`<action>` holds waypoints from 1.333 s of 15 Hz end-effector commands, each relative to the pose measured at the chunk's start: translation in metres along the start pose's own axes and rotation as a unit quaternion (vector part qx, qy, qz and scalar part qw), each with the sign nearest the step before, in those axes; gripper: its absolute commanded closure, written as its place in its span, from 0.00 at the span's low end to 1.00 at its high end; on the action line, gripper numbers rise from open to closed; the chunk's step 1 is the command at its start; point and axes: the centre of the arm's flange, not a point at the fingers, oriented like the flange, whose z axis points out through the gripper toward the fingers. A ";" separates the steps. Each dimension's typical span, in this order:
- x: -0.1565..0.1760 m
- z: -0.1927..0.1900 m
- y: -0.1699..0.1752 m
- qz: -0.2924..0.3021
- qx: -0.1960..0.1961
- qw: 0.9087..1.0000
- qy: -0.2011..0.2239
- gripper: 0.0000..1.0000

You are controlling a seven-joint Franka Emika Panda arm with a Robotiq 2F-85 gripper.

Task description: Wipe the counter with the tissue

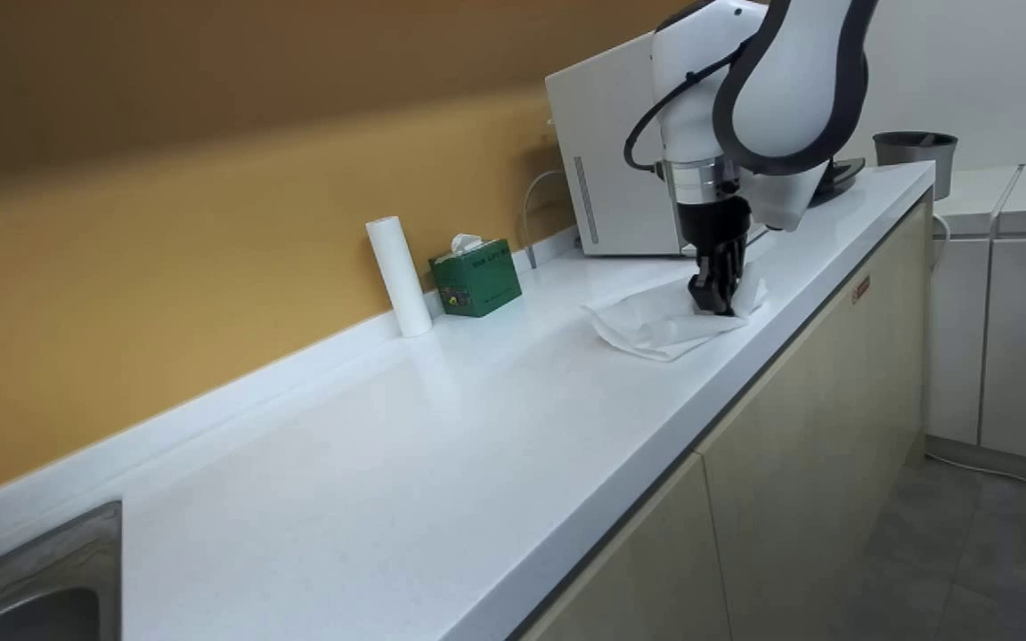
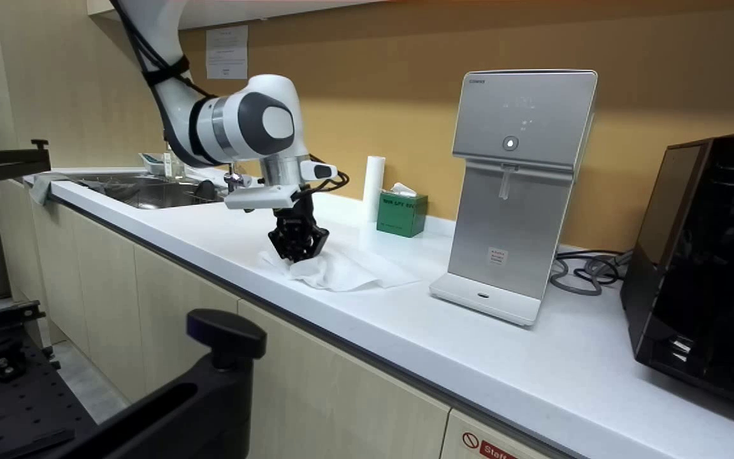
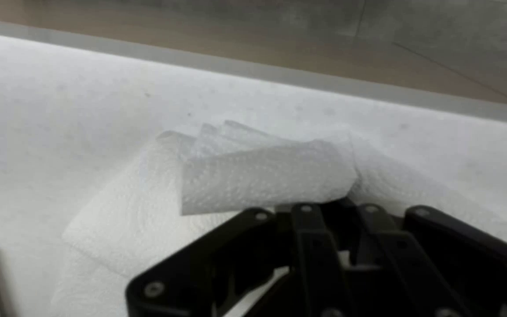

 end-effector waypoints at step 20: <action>0.078 0.049 -0.151 -0.099 0.049 0.984 0.142 0.98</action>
